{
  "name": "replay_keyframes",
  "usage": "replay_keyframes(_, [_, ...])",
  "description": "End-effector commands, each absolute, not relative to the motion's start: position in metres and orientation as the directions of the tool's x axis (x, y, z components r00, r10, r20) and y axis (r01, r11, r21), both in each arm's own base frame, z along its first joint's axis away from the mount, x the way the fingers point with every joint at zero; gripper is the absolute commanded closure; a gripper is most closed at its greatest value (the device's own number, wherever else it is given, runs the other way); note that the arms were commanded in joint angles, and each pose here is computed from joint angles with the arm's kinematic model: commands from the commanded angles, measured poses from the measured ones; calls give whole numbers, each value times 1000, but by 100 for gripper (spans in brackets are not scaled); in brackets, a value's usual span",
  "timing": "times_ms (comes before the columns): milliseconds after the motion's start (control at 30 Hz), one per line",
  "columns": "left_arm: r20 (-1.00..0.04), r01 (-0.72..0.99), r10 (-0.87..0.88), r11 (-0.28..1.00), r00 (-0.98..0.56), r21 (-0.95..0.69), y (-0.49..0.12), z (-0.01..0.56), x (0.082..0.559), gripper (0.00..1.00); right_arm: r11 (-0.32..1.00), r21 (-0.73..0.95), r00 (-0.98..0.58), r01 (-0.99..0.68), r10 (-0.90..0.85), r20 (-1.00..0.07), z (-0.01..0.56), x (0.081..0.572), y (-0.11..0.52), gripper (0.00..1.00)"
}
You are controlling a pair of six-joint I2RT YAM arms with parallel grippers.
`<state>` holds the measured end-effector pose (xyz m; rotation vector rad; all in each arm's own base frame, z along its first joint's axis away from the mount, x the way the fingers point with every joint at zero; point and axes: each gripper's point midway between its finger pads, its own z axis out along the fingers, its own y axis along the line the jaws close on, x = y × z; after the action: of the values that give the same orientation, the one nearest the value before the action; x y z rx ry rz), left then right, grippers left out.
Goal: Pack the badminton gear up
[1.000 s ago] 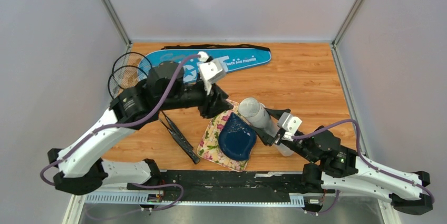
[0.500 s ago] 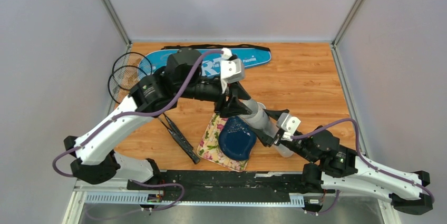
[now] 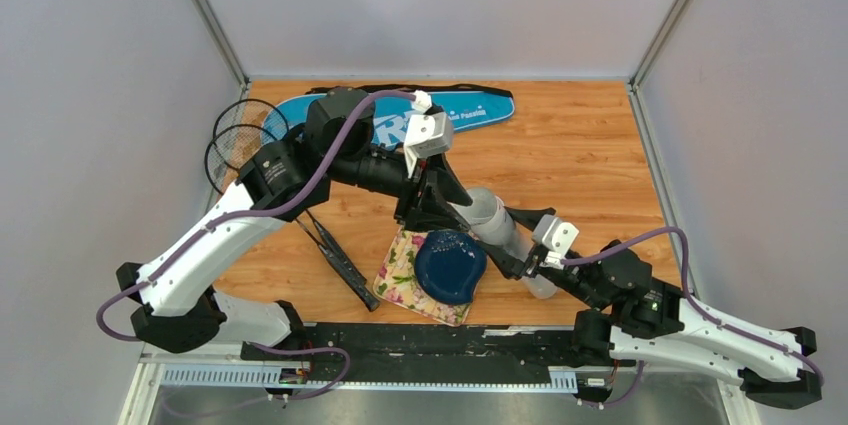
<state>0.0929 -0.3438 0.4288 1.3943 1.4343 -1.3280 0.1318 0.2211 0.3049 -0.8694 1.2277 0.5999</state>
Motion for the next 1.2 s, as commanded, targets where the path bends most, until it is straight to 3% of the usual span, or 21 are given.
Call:
replay_keyframes(0, [-967,962,203,-193,-153,-193,-332,438,73,46,564,-217,269,-797,10,-963,325,130,219,76])
replay_keyframes(133, [-965,963,217,-191,-149,-191,-331,433,73,51,561,-214,267,-800,13,-964,325,129,221,76])
replay_keyframes(500, [-958,972,252,-152,-138,-180,-342,420,88,52,559,-219,266,-800,3,-964,324,130,223,75])
replay_keyframes(833, [-954,972,266,-149,-140,-184,-344,414,91,61,563,-222,268,-796,-2,-963,323,132,224,76])
replay_keyframes(1167, [-951,982,287,-111,-113,-150,-345,401,96,63,576,-211,264,-789,8,-964,325,133,222,75])
